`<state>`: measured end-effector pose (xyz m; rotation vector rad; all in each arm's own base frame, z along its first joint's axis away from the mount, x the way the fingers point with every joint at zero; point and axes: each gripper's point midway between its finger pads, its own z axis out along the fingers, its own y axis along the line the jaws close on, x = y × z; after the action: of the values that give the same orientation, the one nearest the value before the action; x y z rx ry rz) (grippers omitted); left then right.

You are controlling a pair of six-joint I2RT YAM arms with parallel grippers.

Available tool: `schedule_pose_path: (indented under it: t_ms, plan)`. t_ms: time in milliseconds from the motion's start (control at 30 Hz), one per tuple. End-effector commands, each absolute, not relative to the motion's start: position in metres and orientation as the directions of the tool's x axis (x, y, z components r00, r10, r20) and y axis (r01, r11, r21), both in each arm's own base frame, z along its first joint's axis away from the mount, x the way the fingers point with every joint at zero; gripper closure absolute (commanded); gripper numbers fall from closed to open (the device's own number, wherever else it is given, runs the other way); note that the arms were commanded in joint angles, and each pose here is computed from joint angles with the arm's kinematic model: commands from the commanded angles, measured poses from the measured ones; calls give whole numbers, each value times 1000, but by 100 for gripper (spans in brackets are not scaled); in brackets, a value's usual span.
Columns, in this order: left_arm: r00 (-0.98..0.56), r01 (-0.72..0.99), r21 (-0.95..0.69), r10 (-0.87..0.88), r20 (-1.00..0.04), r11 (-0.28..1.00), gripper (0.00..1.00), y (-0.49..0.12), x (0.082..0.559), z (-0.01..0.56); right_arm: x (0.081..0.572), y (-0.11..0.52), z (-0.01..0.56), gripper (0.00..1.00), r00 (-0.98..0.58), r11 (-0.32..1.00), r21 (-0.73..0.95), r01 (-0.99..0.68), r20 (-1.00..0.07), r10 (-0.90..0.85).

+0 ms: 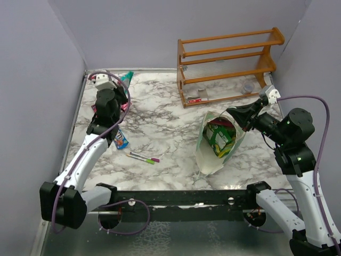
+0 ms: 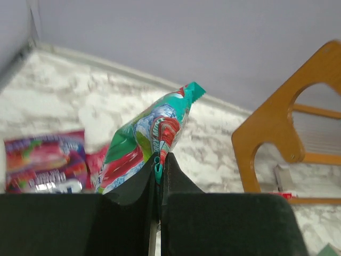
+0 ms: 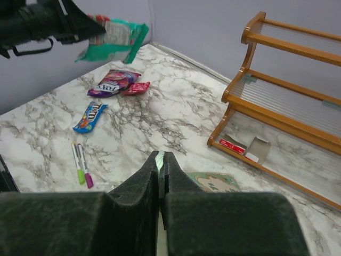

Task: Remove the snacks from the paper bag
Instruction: Place the snack at the center of the board.

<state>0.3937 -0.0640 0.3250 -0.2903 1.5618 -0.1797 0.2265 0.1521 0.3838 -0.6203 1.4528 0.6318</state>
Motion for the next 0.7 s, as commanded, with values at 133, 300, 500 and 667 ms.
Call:
schedule_pose_path:
  t_ms: [133, 300, 500, 667]
  plan:
    - [-229, -104, -718, -719, -656, 688, 100, -92, 388, 227, 216, 154, 413, 98, 115, 674, -55, -737, -992, 44]
    - [-299, -134, -816, -808, -508, 562, 100, -103, 383, 194, 214, 154, 412, 98, 115, 674, -57, -737, -993, 41]
    - [-346, -215, -823, -829, -440, 527, 100, -89, 389, 161, 212, 152, 411, 98, 121, 678, -64, -732, -992, 37]
    - [-368, -259, -793, -815, -447, 551, 100, -81, 394, 136, 211, 153, 411, 99, 121, 676, -61, -735, -992, 41]
